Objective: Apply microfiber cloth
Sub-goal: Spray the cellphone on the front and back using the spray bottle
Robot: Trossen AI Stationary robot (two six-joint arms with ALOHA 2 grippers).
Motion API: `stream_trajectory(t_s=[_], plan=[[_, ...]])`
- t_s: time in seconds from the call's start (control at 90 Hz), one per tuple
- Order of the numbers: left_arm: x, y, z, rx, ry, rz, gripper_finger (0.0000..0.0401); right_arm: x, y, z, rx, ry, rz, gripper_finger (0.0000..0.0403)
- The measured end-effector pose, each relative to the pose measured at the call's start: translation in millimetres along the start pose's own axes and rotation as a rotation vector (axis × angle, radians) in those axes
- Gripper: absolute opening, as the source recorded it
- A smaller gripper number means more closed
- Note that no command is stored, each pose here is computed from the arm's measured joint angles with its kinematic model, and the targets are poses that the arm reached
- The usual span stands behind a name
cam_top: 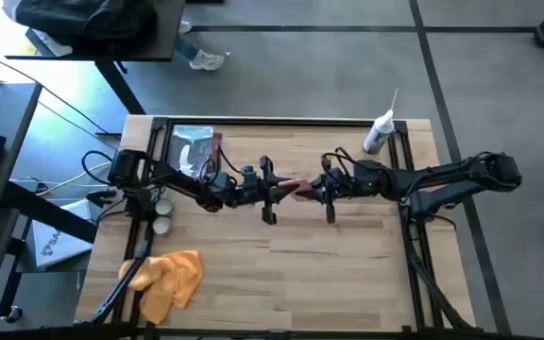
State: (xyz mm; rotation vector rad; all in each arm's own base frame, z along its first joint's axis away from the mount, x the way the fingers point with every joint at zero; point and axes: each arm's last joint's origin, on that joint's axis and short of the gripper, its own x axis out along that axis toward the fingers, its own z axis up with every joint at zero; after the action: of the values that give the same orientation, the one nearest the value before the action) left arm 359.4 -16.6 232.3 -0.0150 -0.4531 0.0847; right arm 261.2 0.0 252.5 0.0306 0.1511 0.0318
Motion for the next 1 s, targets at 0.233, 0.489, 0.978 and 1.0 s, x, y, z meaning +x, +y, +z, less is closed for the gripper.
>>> stream_trajectory(t_s=[0.233,0.489,0.978,1.0], plan=[[-0.5,-1.9,3.0,-0.054,-0.023,-0.006,0.0009,-0.2,0.4,-1.1,0.02,0.017,0.015,0.0059],[-25.7,3.8,5.2,-0.083,-0.016,0.014,0.0008,-16.9,-2.8,15.5,0.074,0.123,-0.059,0.0167],[-107.2,14.9,27.9,-0.047,0.06,0.17,0.0009,-110.5,-58.6,96.7,0.36,0.409,-1.209,0.0188],[-109.0,14.6,27.5,-0.054,0.063,0.168,0.0009,-113.9,-62.6,96.8,0.377,0.415,-1.239,0.0188]])
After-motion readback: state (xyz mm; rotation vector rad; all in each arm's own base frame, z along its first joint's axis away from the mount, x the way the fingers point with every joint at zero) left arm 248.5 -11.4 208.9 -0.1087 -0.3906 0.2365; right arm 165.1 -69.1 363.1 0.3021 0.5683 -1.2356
